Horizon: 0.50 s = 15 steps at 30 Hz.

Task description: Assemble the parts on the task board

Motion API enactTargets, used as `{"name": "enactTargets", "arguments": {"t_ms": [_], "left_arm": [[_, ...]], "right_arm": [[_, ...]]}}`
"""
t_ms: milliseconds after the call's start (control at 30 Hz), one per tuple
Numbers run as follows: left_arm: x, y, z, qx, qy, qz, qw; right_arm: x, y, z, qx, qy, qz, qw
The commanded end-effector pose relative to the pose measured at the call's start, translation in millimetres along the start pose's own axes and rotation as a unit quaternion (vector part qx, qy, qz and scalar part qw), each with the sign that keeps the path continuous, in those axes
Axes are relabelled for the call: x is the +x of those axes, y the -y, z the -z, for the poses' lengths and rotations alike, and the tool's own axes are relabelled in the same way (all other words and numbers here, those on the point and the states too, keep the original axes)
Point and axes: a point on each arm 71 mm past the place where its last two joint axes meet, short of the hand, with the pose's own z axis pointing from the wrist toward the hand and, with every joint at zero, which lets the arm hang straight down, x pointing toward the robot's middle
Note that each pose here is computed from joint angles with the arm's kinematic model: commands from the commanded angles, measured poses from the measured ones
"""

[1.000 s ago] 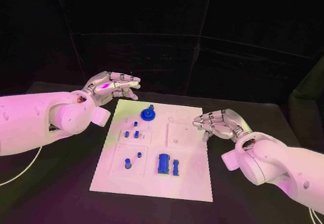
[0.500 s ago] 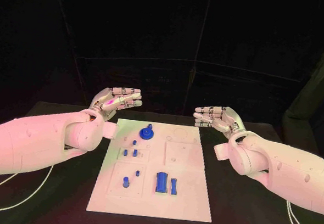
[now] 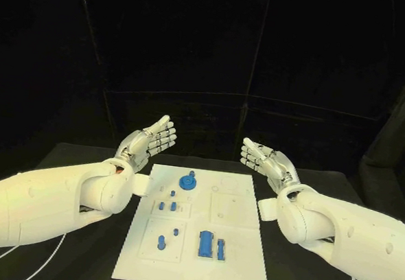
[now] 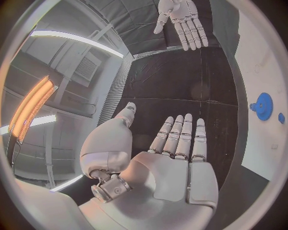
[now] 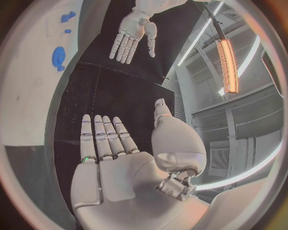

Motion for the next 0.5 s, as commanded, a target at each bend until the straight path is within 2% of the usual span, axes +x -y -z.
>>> {"name": "enactTargets", "arguments": {"t_ms": [33,167,300,500], "left_arm": [[7.1,-1.6,9.5,0.005,0.05,-0.055,0.997],[17.4,-2.4,20.0,0.006,0.072,-0.068,0.995],[24.9,-1.9,28.3,0.008,0.088,-0.078,0.993],[28.4,-1.3,32.4,0.009,0.096,-0.082,0.992]], "right_arm": [[-2.9,-3,9.2,-0.003,0.082,-0.026,0.996],[1.8,-5,17.0,0.001,0.1,-0.039,0.994],[3.5,-6,20.1,0.003,0.107,-0.044,0.993],[3.5,-6,20.1,0.003,0.107,-0.044,0.993]]}}
